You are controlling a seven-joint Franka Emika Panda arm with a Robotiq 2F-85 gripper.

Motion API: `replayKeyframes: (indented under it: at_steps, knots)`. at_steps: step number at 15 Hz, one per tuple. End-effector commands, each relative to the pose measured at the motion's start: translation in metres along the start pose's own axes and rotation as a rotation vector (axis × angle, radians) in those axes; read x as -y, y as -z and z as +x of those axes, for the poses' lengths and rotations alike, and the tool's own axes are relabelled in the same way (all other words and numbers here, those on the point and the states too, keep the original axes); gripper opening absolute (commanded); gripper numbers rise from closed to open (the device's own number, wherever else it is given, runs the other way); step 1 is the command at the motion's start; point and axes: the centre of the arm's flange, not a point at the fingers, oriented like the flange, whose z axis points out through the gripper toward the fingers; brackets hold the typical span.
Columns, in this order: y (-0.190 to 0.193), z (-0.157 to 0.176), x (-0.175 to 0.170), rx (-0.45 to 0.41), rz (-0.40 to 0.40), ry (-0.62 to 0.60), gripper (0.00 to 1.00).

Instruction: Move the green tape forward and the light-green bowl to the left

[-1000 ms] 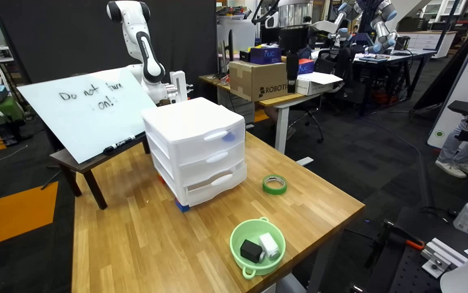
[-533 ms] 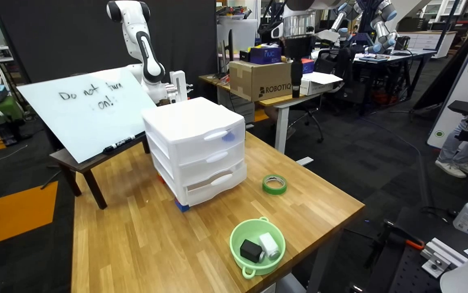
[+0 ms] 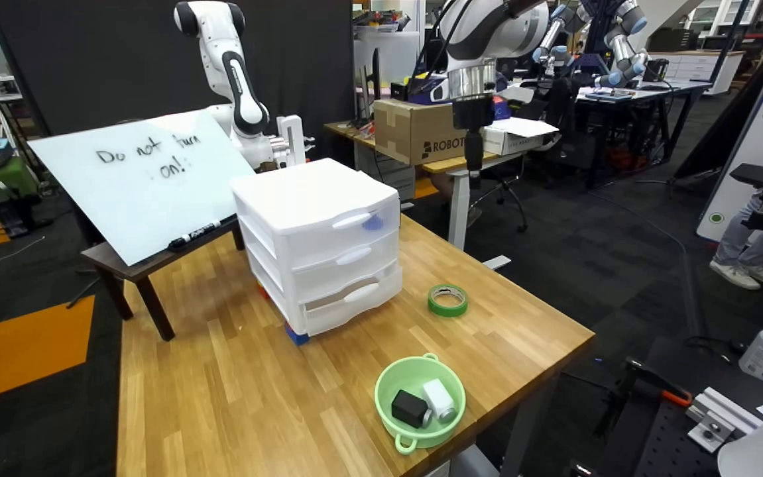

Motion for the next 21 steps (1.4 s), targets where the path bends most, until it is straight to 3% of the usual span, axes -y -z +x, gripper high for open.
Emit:
replayKeyframes:
  at_steps: [1, 14, 21]
  knots:
    - [-0.009, 0.004, -0.009, 0.018, 0.047, 0.011, 1.0]
    - [-0.023, 0.0, -0.013, 0.038, 0.038, -0.015, 1.0]
    - [-0.011, -0.003, -0.043, 0.01, 0.037, -0.091, 1.0]
